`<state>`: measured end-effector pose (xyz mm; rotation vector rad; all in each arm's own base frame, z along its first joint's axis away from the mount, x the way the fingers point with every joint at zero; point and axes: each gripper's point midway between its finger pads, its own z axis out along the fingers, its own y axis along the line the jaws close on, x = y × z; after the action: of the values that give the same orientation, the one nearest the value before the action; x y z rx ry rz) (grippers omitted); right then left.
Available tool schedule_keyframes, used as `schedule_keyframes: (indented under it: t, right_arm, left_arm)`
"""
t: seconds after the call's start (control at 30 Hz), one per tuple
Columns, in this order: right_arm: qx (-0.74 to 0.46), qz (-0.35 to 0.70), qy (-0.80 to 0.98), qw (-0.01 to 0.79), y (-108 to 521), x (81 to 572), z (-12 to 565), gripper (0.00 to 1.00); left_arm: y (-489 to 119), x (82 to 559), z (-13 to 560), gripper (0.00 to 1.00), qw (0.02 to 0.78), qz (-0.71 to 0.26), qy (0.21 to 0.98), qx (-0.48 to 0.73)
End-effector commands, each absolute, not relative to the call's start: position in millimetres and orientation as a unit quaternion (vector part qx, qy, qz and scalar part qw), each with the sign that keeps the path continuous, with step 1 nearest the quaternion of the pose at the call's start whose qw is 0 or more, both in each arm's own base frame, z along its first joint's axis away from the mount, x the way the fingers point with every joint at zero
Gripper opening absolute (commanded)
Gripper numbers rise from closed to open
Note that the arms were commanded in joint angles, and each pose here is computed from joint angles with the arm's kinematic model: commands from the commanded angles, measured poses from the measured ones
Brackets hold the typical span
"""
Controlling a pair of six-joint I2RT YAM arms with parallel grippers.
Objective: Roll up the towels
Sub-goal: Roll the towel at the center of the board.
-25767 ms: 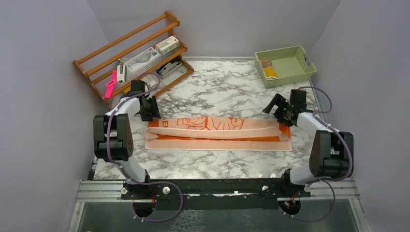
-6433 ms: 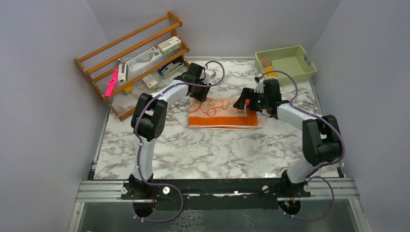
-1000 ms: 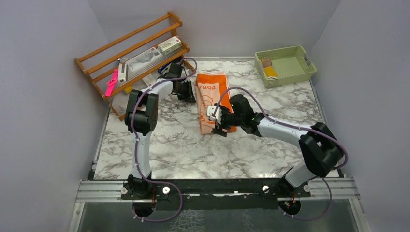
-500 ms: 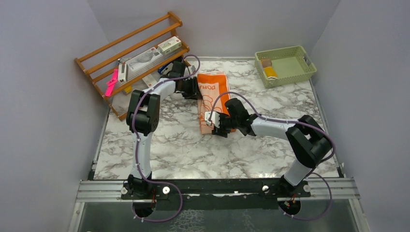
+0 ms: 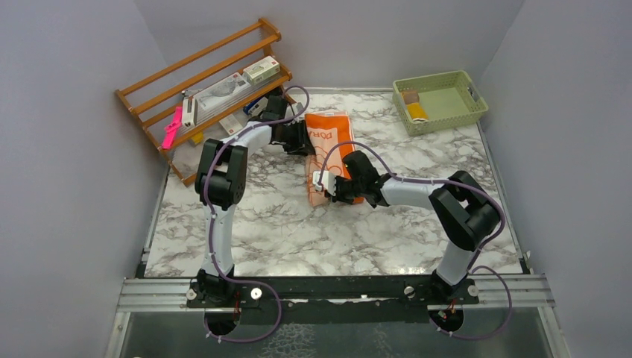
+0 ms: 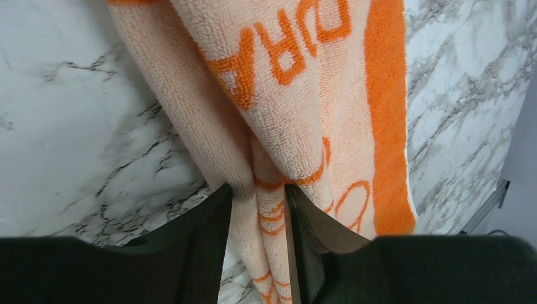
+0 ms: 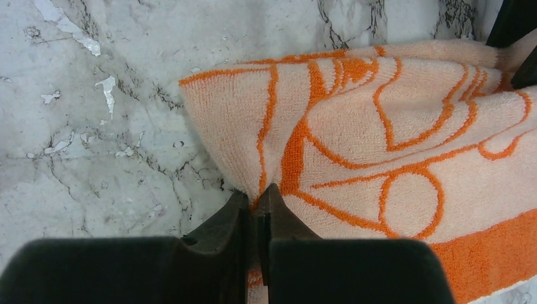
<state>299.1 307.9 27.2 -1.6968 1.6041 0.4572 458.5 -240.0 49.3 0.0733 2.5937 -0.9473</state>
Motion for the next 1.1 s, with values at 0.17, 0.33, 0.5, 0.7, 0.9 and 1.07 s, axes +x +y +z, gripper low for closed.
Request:
schedule_keyframes:
  t: [0.17, 0.33, 0.5, 0.7, 0.9, 1.07]
  right_arm:
    - [-0.659, 0.188, 0.637, 0.353, 302.4, 288.5, 31.5, 0.01]
    - [-0.658, 0.184, 0.636, 0.359, 300.6, 288.5, 37.0, 0.01]
    - [-0.657, 0.182, 0.637, 0.360, 298.4, 287.2, 38.7, 0.01]
    - [-0.655, 0.183, 0.639, 0.359, 298.9, 287.4, 39.1, 0.01]
    - [-0.654, 0.183, 0.639, 0.360, 299.3, 288.5, 40.3, 0.01]
    - [-0.653, 0.174, 0.644, 0.360, 298.1, 292.0, 39.4, 0.01]
  left_arm:
    - [-273.9, 453.8, 69.5, 0.36, 0.182, -0.425, 0.886, 0.020]
    - [-268.9, 453.5, 54.7, 0.25, 0.175, -0.406, 0.897, 0.007]
    - [-235.8, 463.4, 55.5, 0.31, 0.206, -0.305, 0.930, 0.002]
    - [-184.7, 476.9, 64.9, 0.34, 0.223, -0.216, 0.950, -0.013]
    - [-214.1, 473.9, 102.2, 0.35, 0.226, -0.322, 0.919, 0.011]
    - [-249.8, 460.3, 106.1, 0.24, 0.195, -0.383, 0.902, 0.043]
